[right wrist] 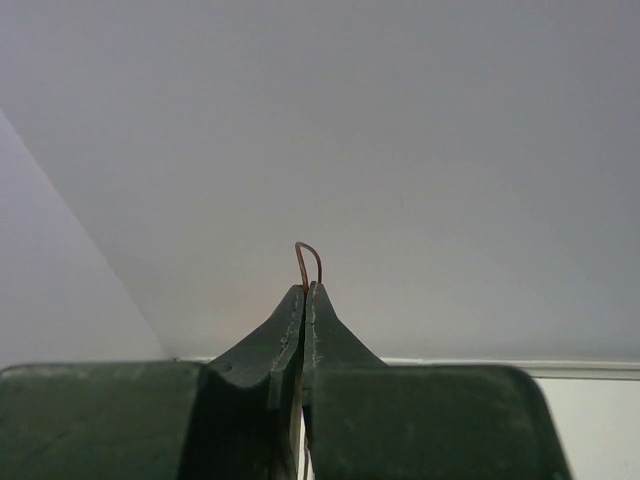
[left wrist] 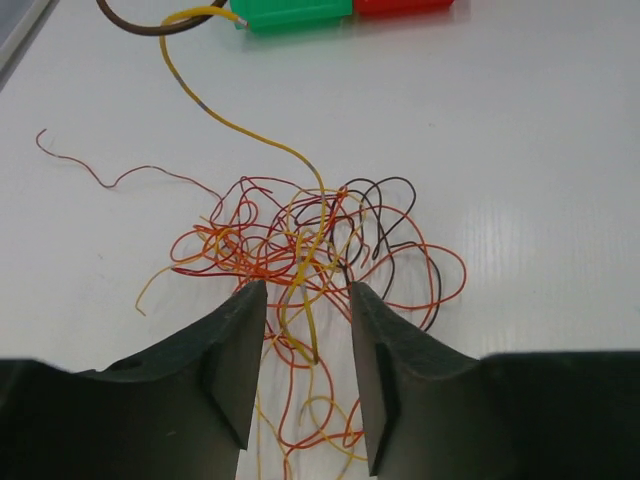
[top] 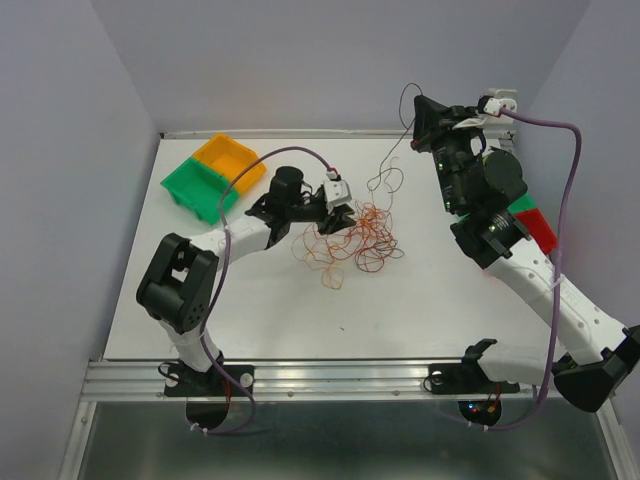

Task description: Untangle the cables

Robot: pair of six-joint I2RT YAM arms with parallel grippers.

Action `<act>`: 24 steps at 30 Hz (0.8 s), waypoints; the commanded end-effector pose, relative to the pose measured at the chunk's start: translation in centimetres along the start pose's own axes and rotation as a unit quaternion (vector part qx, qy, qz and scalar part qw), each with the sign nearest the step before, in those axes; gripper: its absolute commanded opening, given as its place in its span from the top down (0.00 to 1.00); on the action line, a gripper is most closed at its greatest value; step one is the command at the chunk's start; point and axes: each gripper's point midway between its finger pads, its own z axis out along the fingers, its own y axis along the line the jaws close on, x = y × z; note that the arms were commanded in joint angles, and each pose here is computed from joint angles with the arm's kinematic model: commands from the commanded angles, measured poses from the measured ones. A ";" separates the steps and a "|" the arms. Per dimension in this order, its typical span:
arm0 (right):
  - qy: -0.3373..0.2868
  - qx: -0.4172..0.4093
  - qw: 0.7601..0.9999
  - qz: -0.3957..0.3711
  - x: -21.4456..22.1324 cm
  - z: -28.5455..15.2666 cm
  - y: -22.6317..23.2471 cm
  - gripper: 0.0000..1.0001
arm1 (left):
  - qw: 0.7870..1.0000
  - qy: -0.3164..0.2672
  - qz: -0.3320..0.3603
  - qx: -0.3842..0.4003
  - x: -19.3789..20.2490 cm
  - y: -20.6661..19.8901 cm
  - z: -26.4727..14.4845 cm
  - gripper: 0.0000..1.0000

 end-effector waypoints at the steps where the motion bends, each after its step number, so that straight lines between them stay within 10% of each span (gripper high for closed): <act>1: -0.046 -0.015 0.998 0.028 -3.6 0.3 1.0 0.99 | 0.998 -0.036 0.046 -0.016 -4.3 0.4 0.4 0.64; 5: -0.045 -0.014 0.999 0.027 -3.4 0.5 1.0 1.00 | 0.998 -0.039 0.045 -0.019 -4.6 0.3 0.3 0.99; 24: -0.211 0.102 0.972 0.013 -15.0 -3.7 -4.3 0.99 | 0.986 0.113 -0.033 -0.119 5.2 6.3 3.0 1.00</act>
